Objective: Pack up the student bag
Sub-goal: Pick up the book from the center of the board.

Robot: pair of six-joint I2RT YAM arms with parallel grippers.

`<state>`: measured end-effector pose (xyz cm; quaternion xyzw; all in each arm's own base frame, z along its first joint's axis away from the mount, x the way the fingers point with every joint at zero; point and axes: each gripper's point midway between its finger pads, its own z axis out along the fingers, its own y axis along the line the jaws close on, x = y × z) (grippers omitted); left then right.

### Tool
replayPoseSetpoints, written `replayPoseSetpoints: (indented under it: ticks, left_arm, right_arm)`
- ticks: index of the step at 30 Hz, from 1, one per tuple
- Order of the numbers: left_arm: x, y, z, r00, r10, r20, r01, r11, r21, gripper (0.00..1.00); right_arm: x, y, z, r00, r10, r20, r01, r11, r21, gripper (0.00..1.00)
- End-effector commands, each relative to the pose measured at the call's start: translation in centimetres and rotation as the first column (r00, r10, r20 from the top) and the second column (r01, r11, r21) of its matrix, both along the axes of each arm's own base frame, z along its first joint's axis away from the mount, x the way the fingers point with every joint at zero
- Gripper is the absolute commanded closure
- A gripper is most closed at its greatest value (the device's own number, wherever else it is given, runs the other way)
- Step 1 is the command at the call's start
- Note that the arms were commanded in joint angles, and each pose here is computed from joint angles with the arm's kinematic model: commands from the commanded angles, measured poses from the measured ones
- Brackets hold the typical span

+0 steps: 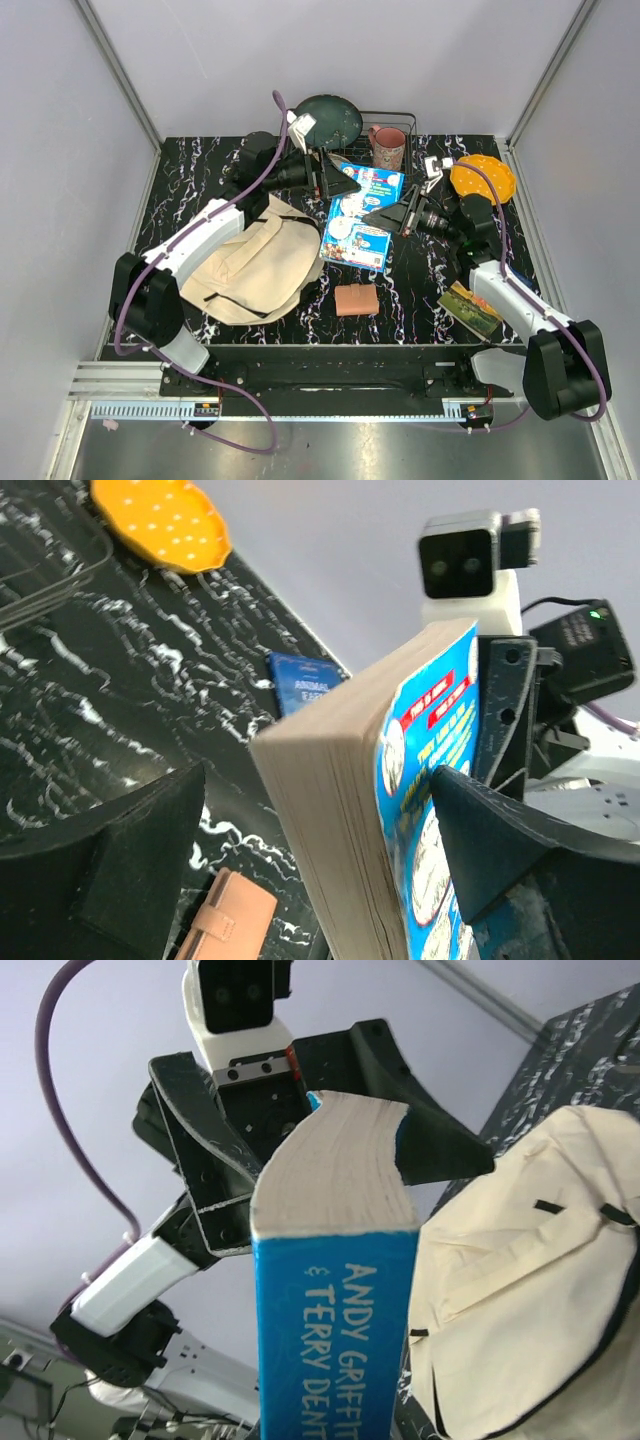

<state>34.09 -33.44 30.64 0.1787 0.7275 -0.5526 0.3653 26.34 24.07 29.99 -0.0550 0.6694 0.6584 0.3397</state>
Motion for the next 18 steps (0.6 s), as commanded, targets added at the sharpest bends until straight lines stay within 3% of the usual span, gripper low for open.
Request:
replayPoseSetpoints:
  ticks: [1, 5, 6, 9, 10, 12, 13, 14, 16, 18]
  left_arm:
    - [-1.5, -0.9, 3.7, 0.984, -0.136, 0.115, 0.150, 0.981, -0.122, 0.01]
    - [-3.3, -1.2, 4.6, 0.962, -0.232, 0.145, 0.255, 0.951, -0.173, 0.02]
    - [-3.4, -1.2, 4.7, 0.960, -0.236, 0.148, 0.261, 0.949, -0.176, 0.08]
    - [-3.7, -1.1, 4.8, 0.958, -0.244, 0.150, 0.268, 0.947, -0.175, 0.31]
    - [-3.7, -1.1, 4.7, 0.958, -0.245, 0.150, 0.270, 0.947, -0.174, 0.50]
    - [-3.8, -1.0, 4.9, 0.958, -0.242, 0.152, 0.267, 0.948, -0.173, 0.72]
    - [-3.8, -0.9, 4.9, 0.959, -0.239, 0.154, 0.264, 0.949, -0.170, 0.92]
    - [-3.7, -0.9, 5.1, 0.960, -0.230, 0.158, 0.255, 0.952, -0.169, 1.00]
    - [-3.2, -0.7, 4.7, 0.969, -0.196, 0.147, 0.218, 0.965, -0.149, 1.00]
    - [-1.9, -0.2, 4.1, 0.990, -0.098, 0.102, 0.109, 0.987, -0.114, 1.00]
  right_arm:
    - [-2.5, 0.4, 5.4, 0.965, 0.121, 0.233, -0.133, 0.990, 0.035, 1.00]
    - [-2.3, 0.5, 4.9, 0.963, 0.137, 0.232, -0.147, 0.989, 0.026, 1.00]
    - [-2.1, 0.6, 4.7, 0.964, 0.137, 0.226, -0.146, 0.989, 0.022, 1.00]
    - [-1.5, 0.8, 4.3, 0.966, 0.137, 0.218, -0.141, 0.990, 0.006, 1.00]
    - [-1.2, 0.8, 4.0, 0.968, 0.136, 0.211, -0.137, 0.991, -0.006, 1.00]
    - [-0.8, 0.9, 3.6, 0.971, 0.135, 0.198, -0.133, 0.991, -0.020, 0.98]
    - [-0.5, 0.9, 3.4, 0.973, 0.134, 0.189, -0.130, 0.991, -0.035, 0.97]
    - [-0.2, 1.0, 3.2, 0.975, 0.129, 0.182, -0.123, 0.991, -0.045, 0.91]
    - [0.8, 0.9, 2.5, 0.985, 0.090, 0.149, -0.079, 0.994, -0.079, 0.80]
    - [1.2, 0.6, 1.7, 0.994, 0.048, 0.102, -0.037, 0.994, -0.106, 0.56]
